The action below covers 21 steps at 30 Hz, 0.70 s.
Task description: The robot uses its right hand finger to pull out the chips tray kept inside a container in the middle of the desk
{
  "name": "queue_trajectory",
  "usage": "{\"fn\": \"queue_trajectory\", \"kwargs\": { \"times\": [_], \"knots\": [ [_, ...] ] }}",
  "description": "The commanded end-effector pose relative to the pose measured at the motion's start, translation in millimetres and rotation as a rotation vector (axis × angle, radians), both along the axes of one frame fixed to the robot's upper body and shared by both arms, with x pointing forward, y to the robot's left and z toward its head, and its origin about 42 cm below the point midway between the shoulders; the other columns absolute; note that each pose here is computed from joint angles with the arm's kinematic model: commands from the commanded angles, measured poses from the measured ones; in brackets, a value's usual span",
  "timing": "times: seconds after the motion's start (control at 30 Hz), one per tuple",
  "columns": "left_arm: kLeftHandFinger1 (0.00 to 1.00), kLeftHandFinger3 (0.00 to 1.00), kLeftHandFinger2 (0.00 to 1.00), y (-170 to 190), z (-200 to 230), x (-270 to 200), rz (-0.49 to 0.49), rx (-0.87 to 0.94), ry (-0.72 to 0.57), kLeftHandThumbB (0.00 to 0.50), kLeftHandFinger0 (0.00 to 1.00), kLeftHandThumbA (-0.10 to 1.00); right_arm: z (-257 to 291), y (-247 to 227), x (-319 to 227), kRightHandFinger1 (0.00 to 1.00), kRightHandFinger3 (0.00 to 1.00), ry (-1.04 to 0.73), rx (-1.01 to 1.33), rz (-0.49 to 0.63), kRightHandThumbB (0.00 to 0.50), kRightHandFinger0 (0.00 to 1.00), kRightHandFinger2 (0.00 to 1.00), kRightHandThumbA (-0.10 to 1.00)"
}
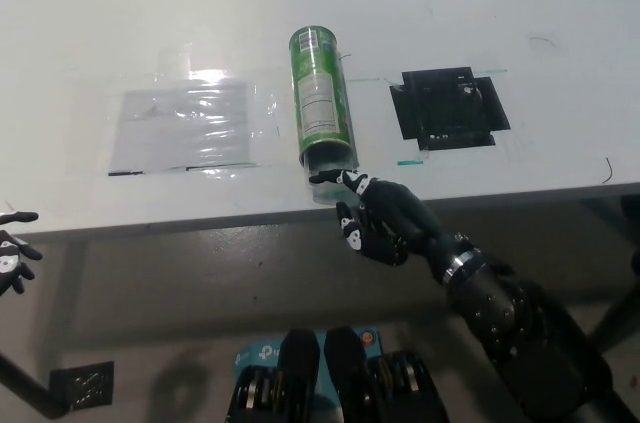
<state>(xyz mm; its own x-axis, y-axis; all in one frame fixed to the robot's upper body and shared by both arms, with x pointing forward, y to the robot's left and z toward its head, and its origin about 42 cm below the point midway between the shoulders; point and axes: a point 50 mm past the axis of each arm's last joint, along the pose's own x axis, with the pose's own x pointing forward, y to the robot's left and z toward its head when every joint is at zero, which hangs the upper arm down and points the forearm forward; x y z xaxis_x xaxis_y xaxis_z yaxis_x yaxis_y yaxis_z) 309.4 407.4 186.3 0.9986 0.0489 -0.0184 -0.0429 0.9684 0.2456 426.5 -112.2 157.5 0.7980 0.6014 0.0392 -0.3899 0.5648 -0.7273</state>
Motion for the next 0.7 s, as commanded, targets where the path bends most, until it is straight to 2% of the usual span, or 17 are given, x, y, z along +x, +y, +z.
{"fn": "queue_trajectory", "kwargs": {
  "times": [0.0,0.17,0.2,0.27,0.3,0.43,0.53,0.63,0.67],
  "knots": [
    [0.3,0.61,0.37,5,25,5,-0.025,0.036,-0.072,0.107,0.26,-0.1,2,3,5,0.12,0.85,-0.024,-0.018,0.016,0.212,0.03,0.89,-0.1],
    [0.3,0.61,0.37,6,25,5,-0.024,0.036,-0.072,0.105,0.26,-0.1,8,-10,-3,0.17,0.88,-0.006,-0.013,-0.006,0.209,0.09,0.88,-0.1],
    [0.3,0.61,0.37,6,25,5,-0.022,0.04,-0.073,0.105,0.26,-0.1,10,-13,-7,0.16,0.88,-0.018,0.0,0.0,0.215,0.07,0.88,-0.1],
    [0.3,0.61,0.37,6,25,5,-0.019,0.043,-0.073,0.106,0.26,-0.1,11,-17,-11,0.15,0.87,-0.017,0.012,-0.001,0.218,0.1,0.86,-0.1],
    [0.3,0.61,0.37,5,25,5,-0.016,0.042,-0.071,0.103,0.26,-0.1,12,-23,-18,0.08,0.85,-0.019,0.021,-0.014,0.224,0.01,0.84,-0.1],
    [0.3,0.61,0.37,5,26,5,-0.017,0.049,-0.072,0.107,0.27,-0.1,15,-35,-39,0.04,0.86,0.026,0.043,-0.052,0.231,0.0,0.83,-0.1],
    [0.28,0.61,0.35,4,23,5,-0.012,0.036,-0.072,0.103,0.25,-0.1,15,-41,-53,0.09,0.88,0.04,0.062,-0.04,0.22,0.04,0.82,-0.1],
    [0.3,0.6,0.36,3,23,5,-0.009,0.028,-0.063,0.107,0.27,-0.1,13,-42,-59,0.08,0.87,0.039,0.082,-0.029,0.226,0.03,0.79,-0.1],
    [0.3,0.6,0.37,3,22,5,-0.013,0.029,-0.064,0.103,0.27,-0.1,13,-43,-63,0.09,0.87,0.057,0.106,-0.029,0.222,0.08,0.79,-0.1]
  ]
}}
